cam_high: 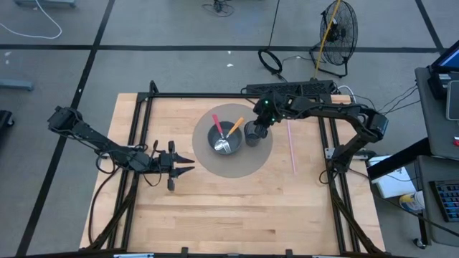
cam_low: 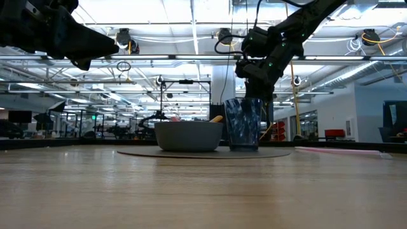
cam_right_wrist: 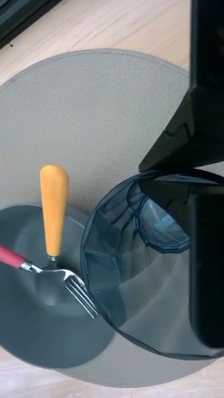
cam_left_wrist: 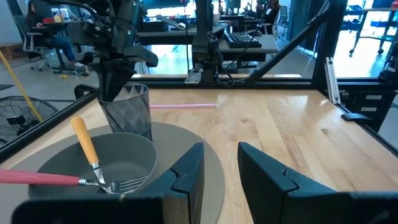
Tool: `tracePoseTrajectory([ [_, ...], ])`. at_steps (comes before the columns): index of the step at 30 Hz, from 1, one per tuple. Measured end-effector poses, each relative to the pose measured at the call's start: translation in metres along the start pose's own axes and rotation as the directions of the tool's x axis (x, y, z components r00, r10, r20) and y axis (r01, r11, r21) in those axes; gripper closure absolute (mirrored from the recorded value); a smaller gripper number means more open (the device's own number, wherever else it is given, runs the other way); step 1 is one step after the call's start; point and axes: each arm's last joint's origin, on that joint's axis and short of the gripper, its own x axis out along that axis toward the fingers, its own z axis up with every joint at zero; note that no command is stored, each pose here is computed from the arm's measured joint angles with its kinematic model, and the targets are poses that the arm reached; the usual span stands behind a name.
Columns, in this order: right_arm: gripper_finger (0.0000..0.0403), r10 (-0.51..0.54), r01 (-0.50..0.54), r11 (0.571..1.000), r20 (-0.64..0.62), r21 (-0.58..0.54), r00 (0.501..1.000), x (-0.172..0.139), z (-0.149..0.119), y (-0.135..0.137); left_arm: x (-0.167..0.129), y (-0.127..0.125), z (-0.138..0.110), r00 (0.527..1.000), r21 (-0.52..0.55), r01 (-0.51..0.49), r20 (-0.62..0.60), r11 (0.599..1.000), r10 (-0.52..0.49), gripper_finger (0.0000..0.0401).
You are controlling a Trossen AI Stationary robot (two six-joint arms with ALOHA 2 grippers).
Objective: Pick & Place Utensil
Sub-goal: Move the dark blue cup to the dark blue bowl on the gray placemat
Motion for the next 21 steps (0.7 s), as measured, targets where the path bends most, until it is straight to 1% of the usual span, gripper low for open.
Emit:
tracePoseTrajectory([
  [6,0.0366,-0.006,0.007,1.0,-0.017,0.028,1.0,0.0008,-0.0022,-0.0016,0.0,-0.0001,0.0,1.0,0.001,0.0,0.0,1.0,0.0,0.0297],
  [10,0.0361,-0.006,0.008,0.999,-0.036,0.036,0.999,0.0016,-0.0045,-0.0018,0.0,0.0,0.0,1.0,0.001,0.0,0.0,1.0,0.0,0.0297],
  [21,0.0393,-0.005,0.006,0.999,-0.044,0.032,0.999,0.0001,-0.0053,-0.0008,0.0,0.0,0.0001,1.0,0.003,0.0,0.001,1.0,0.0,0.0297],
])
